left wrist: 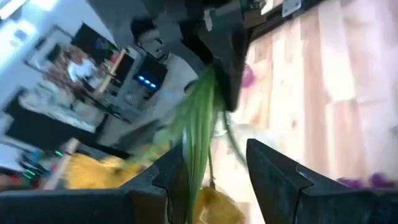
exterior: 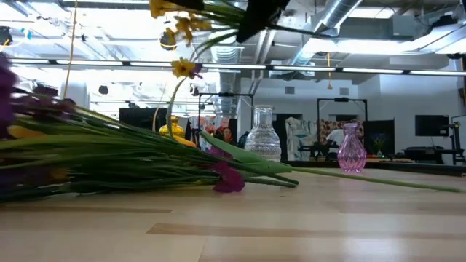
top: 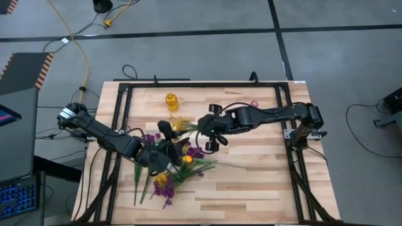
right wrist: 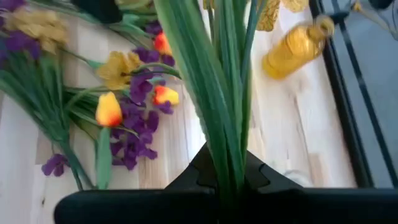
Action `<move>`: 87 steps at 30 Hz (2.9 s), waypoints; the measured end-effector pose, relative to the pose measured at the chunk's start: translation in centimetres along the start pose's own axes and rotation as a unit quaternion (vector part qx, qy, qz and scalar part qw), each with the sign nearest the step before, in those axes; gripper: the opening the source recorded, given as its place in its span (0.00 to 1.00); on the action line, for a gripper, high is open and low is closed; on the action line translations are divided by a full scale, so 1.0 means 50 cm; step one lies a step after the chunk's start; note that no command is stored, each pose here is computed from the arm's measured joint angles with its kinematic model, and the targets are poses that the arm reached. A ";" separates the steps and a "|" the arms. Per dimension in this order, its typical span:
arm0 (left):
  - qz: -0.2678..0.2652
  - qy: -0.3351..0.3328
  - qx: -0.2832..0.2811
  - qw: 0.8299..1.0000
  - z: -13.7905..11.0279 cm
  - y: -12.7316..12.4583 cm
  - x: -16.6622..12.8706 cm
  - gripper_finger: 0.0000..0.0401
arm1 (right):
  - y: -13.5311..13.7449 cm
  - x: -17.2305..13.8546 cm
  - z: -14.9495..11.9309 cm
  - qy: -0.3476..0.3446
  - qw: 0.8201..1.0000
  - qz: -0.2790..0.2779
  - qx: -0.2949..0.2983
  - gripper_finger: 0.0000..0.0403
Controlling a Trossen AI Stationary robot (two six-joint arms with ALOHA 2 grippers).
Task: Sort flowers into vase by color
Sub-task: Put the yellow flowers into the yellow vase
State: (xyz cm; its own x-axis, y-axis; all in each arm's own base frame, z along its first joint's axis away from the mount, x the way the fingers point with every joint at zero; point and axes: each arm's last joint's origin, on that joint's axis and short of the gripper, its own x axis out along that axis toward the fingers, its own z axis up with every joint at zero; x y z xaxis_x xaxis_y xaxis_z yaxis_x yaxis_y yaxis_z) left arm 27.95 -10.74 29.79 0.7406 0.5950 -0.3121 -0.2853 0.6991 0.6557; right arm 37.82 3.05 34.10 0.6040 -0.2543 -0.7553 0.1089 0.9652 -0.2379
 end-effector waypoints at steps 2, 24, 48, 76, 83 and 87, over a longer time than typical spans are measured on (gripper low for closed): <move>-0.015 0.004 -0.040 0.999 -0.005 -0.007 -0.008 0.35 | -0.002 -0.008 0.008 -0.010 1.000 0.000 0.000 0.10; -0.139 0.127 -0.306 0.933 -0.118 -0.086 -0.011 0.35 | 0.014 -0.033 0.042 -0.087 0.996 -0.011 -0.024 0.10; -0.115 0.073 -0.344 0.929 -0.130 -0.099 0.007 0.25 | 0.022 -0.059 0.052 -0.126 0.992 -0.009 -0.029 0.10; -0.221 0.138 -0.300 0.918 -0.146 -0.112 0.001 0.07 | -0.031 -0.236 0.013 -0.167 0.984 -0.058 0.009 0.10; -0.267 0.151 -0.299 0.903 -0.144 -0.116 -0.003 0.26 | -0.061 -0.297 -0.031 -0.145 0.986 -0.054 0.057 0.10; -0.296 0.154 -0.304 0.892 -0.141 -0.115 -0.007 0.32 | -0.066 -0.301 -0.050 -0.130 0.987 -0.072 0.067 0.10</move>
State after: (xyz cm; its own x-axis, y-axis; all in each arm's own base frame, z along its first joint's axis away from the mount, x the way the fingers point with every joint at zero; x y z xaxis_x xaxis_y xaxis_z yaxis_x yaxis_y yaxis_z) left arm 25.05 -12.16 21.31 0.6948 0.0649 -0.7163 -0.2458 0.9574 -0.1516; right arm 26.40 3.54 44.74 0.7545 -0.3817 -0.5339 0.3010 0.9242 -0.2353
